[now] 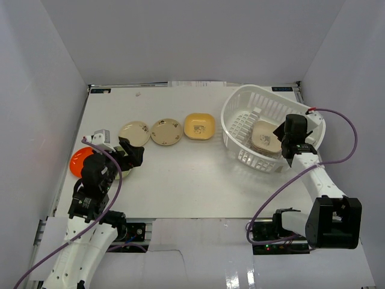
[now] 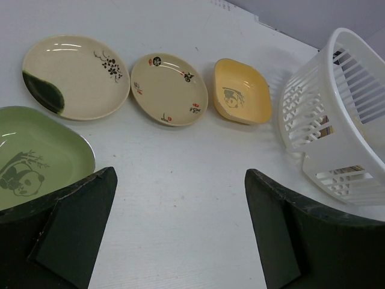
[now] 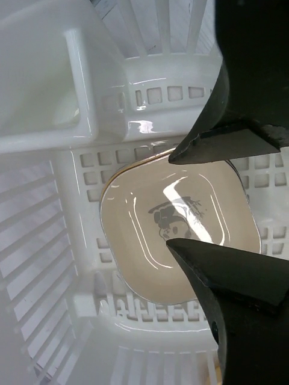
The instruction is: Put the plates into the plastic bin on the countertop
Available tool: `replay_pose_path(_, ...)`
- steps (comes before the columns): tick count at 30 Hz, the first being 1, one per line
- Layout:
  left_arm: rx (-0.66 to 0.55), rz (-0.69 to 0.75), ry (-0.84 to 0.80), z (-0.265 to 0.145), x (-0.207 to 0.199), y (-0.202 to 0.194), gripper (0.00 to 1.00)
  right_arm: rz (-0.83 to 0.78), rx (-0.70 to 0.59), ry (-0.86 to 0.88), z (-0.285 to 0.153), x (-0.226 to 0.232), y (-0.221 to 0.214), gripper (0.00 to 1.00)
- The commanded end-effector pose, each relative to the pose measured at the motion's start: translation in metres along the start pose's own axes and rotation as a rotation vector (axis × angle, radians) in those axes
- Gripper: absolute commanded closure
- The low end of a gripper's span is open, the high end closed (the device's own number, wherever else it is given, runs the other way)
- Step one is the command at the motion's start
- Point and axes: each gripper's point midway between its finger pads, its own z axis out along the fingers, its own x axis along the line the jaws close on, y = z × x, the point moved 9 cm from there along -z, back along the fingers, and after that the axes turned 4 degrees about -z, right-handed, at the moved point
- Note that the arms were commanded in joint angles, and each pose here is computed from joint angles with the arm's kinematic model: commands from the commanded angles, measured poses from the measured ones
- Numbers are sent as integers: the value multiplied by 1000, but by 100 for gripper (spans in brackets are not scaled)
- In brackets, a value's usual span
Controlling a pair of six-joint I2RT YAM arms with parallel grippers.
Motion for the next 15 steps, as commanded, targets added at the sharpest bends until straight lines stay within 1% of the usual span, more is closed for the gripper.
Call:
replay_pose_path(1, 3, 6, -4, 0, 0, 0, 2, 14, -36, 100, -14, 10, 19, 41)
replay_pose_path(3, 5, 7, -4, 0, 0, 0, 2, 26, -60, 157, -26, 14, 27, 40)
replay_pose_path(4, 5, 7, -1, 0, 0, 0, 2, 29, -63, 251, -37, 20, 30, 40)
replay_pose_path(6, -2, 4, 4, 0, 0, 1, 2, -4, -33, 413, -55, 41, 23, 40)
replay_pose_path(7, -7, 5, 7, 0, 0, 3, 2, -19, -19, 462, -64, 51, 19, 40)
replay_pose_path(8, -12, 4, 16, 0, 0, 4, 2, -70, 19, 571, -84, 74, 2, 41)
replay_pose_path(10, -53, -1, 18, -4, -6, 18, 2, -107, 78, 656, -103, 99, -28, 40)
replay_pose_path(11, -73, 2, 10, -6, -10, 27, 2, -137, 120, 789, -128, 121, -55, 40)
replay_pose_path(12, -140, -4, -14, -15, -21, 47, 2, -157, 173, 826, -132, 133, -77, 40)
replay_pose_path(13, -172, -1, -29, -20, -26, 57, 2, -141, 209, 946, -160, 154, -97, 40)
replay_pose_path(14, -200, 0, -36, -23, -30, 65, 2, -152, 242, 992, -171, 166, -111, 40)
replay_pose_path(15, -242, -3, -49, -30, -37, 78, 2, -195, 292, 991, -171, 180, -136, 40)
